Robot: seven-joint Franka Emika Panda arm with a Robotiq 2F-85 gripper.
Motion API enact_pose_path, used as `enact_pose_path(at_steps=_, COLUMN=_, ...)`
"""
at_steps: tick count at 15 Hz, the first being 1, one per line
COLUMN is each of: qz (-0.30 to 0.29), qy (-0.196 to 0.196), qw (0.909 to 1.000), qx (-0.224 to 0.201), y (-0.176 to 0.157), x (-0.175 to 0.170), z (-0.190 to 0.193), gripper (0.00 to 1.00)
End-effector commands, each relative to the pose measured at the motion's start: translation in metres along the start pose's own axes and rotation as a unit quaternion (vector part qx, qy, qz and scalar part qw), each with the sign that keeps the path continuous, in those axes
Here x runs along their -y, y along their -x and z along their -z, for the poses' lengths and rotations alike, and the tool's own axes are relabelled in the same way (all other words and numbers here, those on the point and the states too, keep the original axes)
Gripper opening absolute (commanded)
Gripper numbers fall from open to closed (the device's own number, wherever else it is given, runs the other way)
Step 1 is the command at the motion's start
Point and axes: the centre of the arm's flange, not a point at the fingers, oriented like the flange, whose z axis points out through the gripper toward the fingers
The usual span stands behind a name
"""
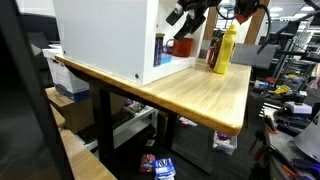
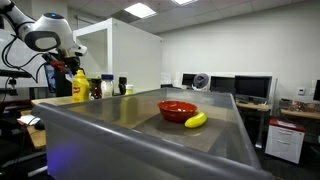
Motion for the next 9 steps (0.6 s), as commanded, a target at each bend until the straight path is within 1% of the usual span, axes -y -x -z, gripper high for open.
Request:
enact_pose_path(at_steps=1, qz=0.032, qy=-0.013, qw=0.9994, qx=-0.002, y=-0.001, x=-0.001, z=-0.009, gripper=0.59)
enact_pose_path(at_steps=5, qz=0.070, qy=-0.016, qw=0.9974, qx=0.002, y=-0.005, x=0.005, z=-0.014, gripper=0.38)
enact_pose_path(at_steps=7, qz=0.090, qy=-0.018, qw=0.9957, qx=0.001, y=-0.008, x=0.006, z=-0.015, gripper=0.26)
enact_pose_path(at_steps=9, qz=0.105, qy=-0.024, qw=0.9942, qx=-0.001, y=-0.012, x=0.007, z=-0.016, gripper=0.18)
